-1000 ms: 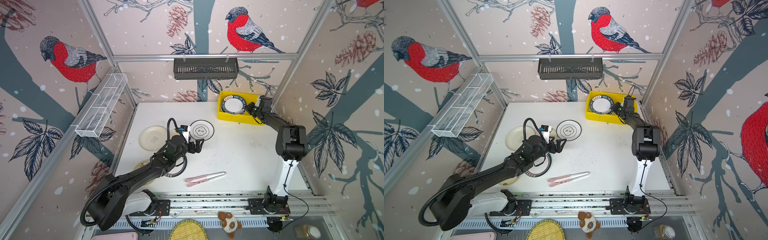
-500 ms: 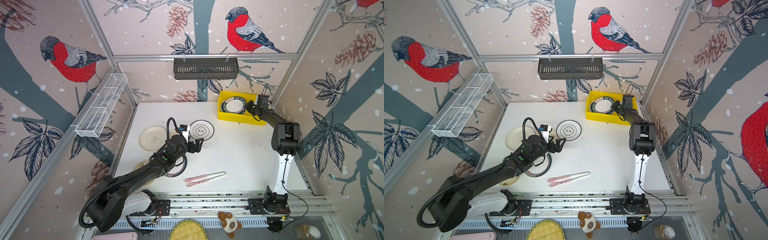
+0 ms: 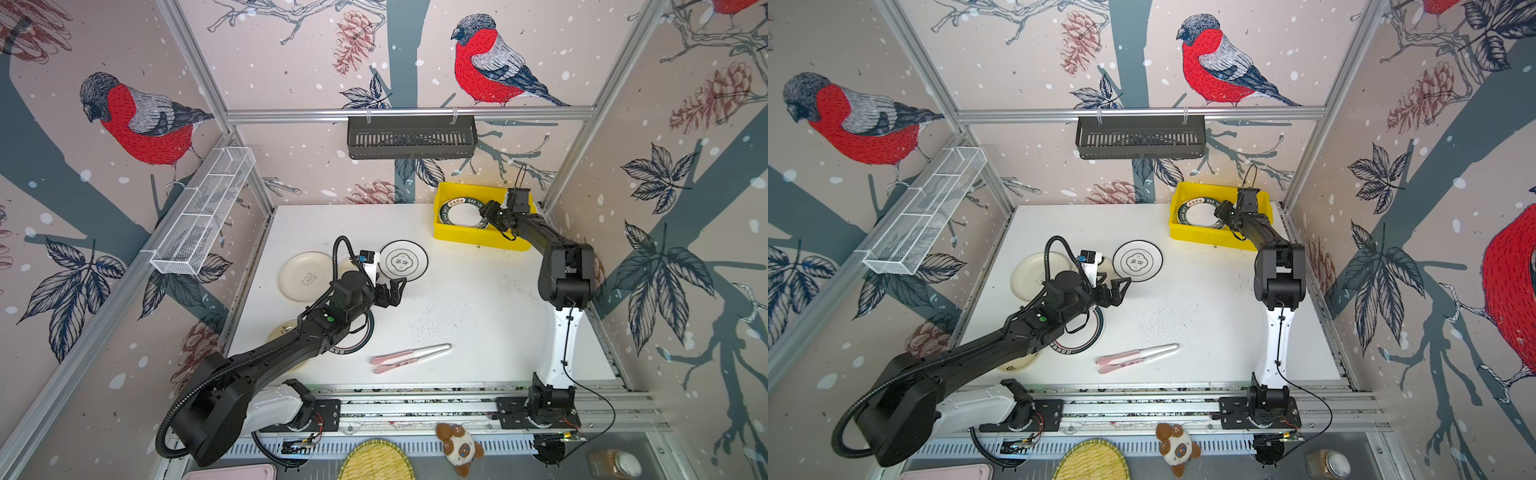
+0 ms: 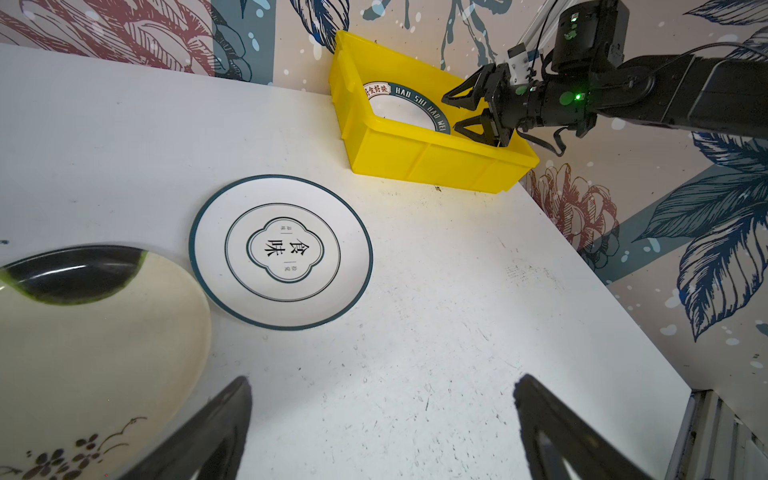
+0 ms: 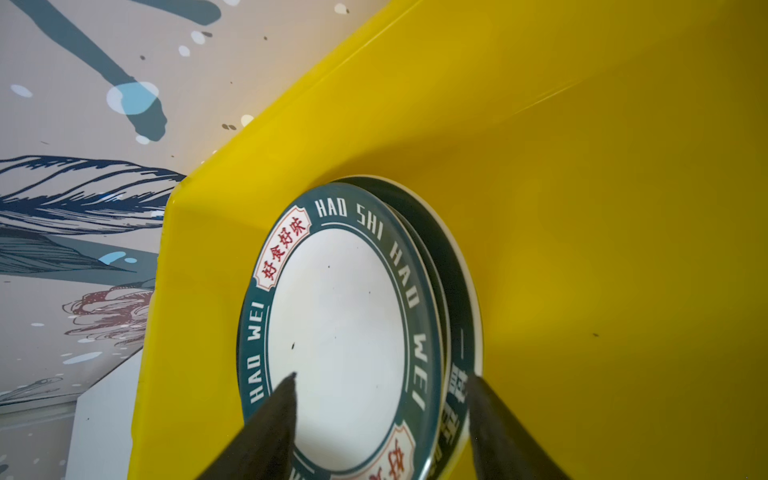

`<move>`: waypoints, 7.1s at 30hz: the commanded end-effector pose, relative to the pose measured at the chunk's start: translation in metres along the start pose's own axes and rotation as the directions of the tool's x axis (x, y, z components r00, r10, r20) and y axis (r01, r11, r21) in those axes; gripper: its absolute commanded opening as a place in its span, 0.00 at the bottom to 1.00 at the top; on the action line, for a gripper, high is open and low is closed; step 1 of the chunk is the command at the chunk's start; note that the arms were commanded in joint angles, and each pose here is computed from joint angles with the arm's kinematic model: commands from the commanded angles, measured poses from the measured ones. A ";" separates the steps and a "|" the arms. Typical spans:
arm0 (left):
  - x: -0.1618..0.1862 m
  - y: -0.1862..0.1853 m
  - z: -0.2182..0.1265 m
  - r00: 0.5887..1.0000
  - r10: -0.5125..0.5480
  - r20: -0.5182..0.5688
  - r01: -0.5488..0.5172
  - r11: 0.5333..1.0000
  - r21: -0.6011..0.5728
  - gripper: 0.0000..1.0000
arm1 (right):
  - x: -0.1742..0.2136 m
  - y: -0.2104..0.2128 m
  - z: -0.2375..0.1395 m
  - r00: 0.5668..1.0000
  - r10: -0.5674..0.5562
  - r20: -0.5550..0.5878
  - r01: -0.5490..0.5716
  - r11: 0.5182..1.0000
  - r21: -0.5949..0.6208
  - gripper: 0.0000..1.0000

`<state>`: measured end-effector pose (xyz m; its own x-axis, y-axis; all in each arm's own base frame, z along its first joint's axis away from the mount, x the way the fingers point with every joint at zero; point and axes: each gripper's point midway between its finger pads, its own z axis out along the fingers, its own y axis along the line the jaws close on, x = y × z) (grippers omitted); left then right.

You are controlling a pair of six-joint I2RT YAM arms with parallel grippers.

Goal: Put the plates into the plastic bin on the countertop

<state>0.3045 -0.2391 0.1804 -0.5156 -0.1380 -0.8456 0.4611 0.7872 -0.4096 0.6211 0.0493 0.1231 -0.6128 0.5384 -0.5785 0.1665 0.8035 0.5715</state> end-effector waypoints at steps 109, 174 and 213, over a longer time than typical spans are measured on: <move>0.028 0.063 -0.027 0.994 0.038 0.107 -0.024 0.991 -0.132 0.98 | 0.271 0.089 -0.020 0.916 -0.051 -0.398 -0.064 0.961 -0.270 0.03; -0.010 -0.008 -0.005 0.998 -0.039 0.047 0.030 0.980 0.195 0.98 | -0.013 0.000 -0.010 0.993 0.103 0.053 -0.098 0.991 -0.089 0.00; -0.034 0.045 -0.016 0.992 -0.096 0.080 0.107 0.985 -0.136 0.98 | 0.057 0.134 -0.157 0.975 -0.138 0.173 0.185 0.937 -0.297 0.84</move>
<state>0.3278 -0.2005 0.2022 -0.4853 -0.2463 -0.8389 0.3641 0.8154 -0.4500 0.4916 0.1253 0.2422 -0.4923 0.4274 -0.7583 -0.0579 0.8531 0.5185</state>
